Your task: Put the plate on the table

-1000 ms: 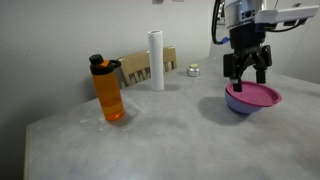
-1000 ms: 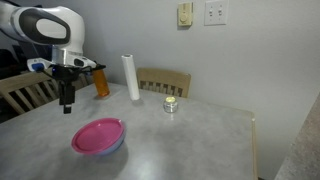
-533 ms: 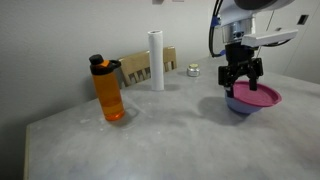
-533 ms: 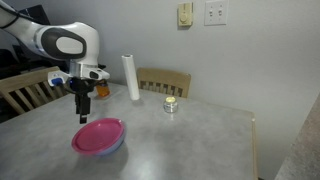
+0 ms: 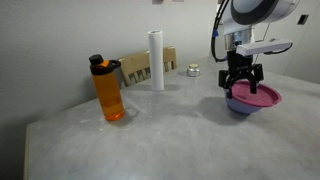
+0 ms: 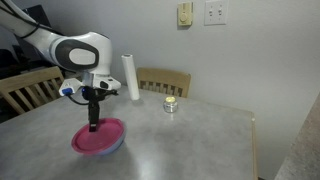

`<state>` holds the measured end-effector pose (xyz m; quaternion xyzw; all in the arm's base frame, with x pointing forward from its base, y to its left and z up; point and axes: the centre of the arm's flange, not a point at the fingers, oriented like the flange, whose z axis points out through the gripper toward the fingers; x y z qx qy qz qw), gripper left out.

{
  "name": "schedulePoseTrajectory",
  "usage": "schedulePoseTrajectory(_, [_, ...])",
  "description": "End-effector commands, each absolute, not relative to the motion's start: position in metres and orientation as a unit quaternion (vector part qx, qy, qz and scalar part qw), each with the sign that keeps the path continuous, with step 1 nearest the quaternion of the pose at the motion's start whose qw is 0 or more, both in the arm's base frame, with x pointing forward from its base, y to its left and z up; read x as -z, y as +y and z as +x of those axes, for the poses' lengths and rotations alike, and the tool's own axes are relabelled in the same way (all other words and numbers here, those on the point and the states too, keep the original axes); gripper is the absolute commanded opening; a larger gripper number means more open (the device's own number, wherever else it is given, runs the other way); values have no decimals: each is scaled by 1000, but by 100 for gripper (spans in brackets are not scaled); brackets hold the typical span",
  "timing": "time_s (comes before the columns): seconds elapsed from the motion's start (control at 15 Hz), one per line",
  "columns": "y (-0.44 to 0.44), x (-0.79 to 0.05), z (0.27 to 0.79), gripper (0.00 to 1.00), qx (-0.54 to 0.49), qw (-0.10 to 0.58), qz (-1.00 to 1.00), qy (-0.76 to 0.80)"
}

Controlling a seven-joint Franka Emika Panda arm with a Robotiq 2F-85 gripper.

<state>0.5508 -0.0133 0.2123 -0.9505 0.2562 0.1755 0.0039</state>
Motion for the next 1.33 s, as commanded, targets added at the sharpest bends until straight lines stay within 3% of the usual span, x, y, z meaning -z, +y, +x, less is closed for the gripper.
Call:
schedulePoseTrajectory(0.0, [-8,-216,565,100,-165,12,-950,265])
schedulePoseTrajectory(0.73, [-4,-193,605,100,-175,-8,-943,282])
schedulePoseTrajectory(0.8, [-3,-193,606,75,-174,-8,-944,281])
schedulePoseTrajectory(0.87, [-4,-193,608,74,-174,-8,-944,281])
schedulePoseTrajectory(1.27, [-5,-203,619,31,-169,-2,-944,283])
